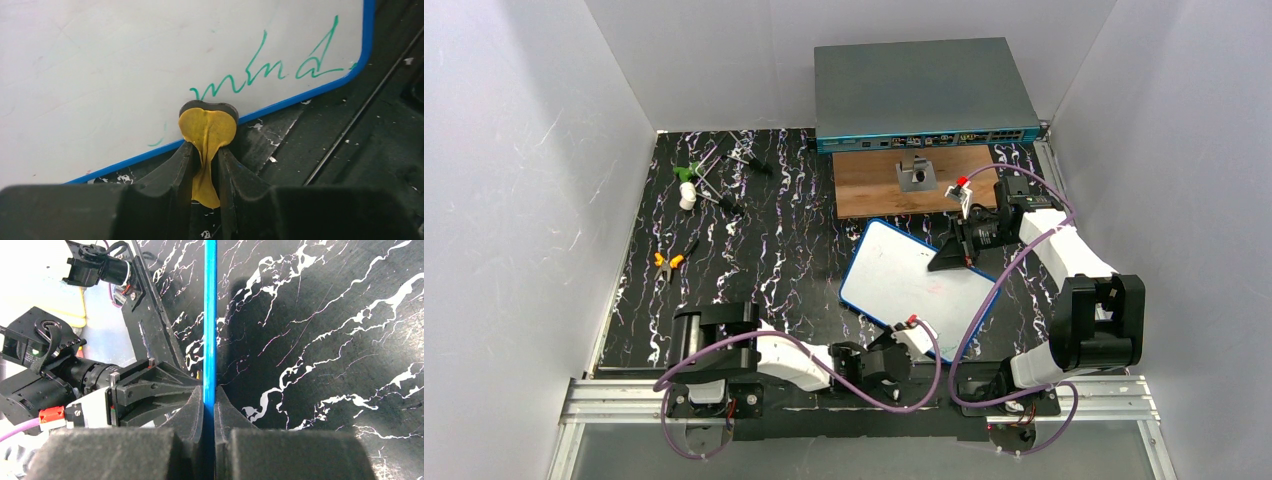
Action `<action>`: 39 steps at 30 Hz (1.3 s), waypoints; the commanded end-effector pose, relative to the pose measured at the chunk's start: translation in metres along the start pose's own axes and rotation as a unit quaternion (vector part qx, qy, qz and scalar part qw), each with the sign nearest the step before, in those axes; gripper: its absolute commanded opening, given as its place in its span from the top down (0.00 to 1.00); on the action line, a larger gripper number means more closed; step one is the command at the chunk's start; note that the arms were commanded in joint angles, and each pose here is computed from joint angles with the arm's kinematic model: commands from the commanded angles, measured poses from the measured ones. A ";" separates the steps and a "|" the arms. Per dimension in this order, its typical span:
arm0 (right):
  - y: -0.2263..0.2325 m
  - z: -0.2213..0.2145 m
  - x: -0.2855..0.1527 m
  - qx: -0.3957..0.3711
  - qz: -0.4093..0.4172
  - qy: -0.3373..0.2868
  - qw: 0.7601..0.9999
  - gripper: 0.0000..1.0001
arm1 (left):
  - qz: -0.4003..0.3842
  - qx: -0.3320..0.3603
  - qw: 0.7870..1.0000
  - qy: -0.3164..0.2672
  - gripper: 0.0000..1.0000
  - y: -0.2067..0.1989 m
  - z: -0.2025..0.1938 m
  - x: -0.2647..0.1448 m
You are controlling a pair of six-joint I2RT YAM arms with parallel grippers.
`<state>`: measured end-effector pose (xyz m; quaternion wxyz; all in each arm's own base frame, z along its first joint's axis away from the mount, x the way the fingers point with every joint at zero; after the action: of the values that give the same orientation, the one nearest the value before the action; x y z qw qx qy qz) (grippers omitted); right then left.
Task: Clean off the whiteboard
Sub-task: Erase the whiteboard at the center of the board.
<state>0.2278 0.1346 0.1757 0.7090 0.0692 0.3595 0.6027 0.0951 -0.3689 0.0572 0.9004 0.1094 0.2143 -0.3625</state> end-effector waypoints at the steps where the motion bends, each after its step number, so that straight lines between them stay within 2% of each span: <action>1: 0.017 0.013 -0.002 0.020 0.043 -0.036 0.998 0.99 | -0.024 -0.004 1.000 -0.003 1.00 -0.008 0.005 -0.001; 5: 0.018 0.013 -0.002 0.020 0.043 -0.037 0.998 0.99 | 0.039 -0.043 0.998 -0.002 1.00 0.030 0.000 -0.007; 9: 0.018 0.013 -0.002 0.020 0.043 -0.037 0.998 0.99 | 0.116 -0.099 0.988 0.020 1.00 0.076 -0.017 -0.013; 15: 0.017 0.013 -0.002 0.020 0.041 -0.036 0.998 0.99 | 0.155 -0.135 0.978 0.026 1.00 0.100 -0.024 -0.021; 19: 0.017 0.013 -0.002 0.021 0.042 -0.036 0.998 0.99 | 0.126 -0.143 0.981 0.028 1.00 0.090 -0.021 -0.016; 24: 0.017 0.013 -0.002 0.020 0.041 -0.036 0.998 0.99 | 0.014 -0.148 0.989 0.018 1.00 0.054 -0.003 -0.006; 28: 0.016 0.013 -0.003 0.021 0.041 -0.037 0.998 0.99 | -0.096 -0.149 0.984 0.030 1.00 0.012 0.007 -0.002; 31: 0.017 0.013 -0.003 0.021 0.041 -0.038 0.998 0.99 | -0.133 -0.139 0.980 0.052 1.00 -0.012 0.007 0.006; 35: 0.017 0.013 -0.004 0.021 0.042 -0.039 0.998 0.99 | -0.119 -0.159 0.979 0.043 1.00 -0.015 0.002 0.014; 39: 0.018 0.014 -0.004 0.020 0.042 -0.041 0.998 0.99 | -0.001 -0.211 0.977 0.014 1.00 0.038 -0.008 0.012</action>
<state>0.2330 0.1310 0.1736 0.7179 0.0587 0.3547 0.5961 0.1063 -0.3820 0.0568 0.8674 -0.0476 0.2966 -0.3967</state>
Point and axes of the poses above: each gripper's point midway between its finger pads, its own x axis out along the fingers, its own y axis along the line the jaws close on, z = x × y, the point moved 4 cm from there along -x, back along the fingers, and after that the axes turned 13 degrees about -x, right-handed, at the moved point
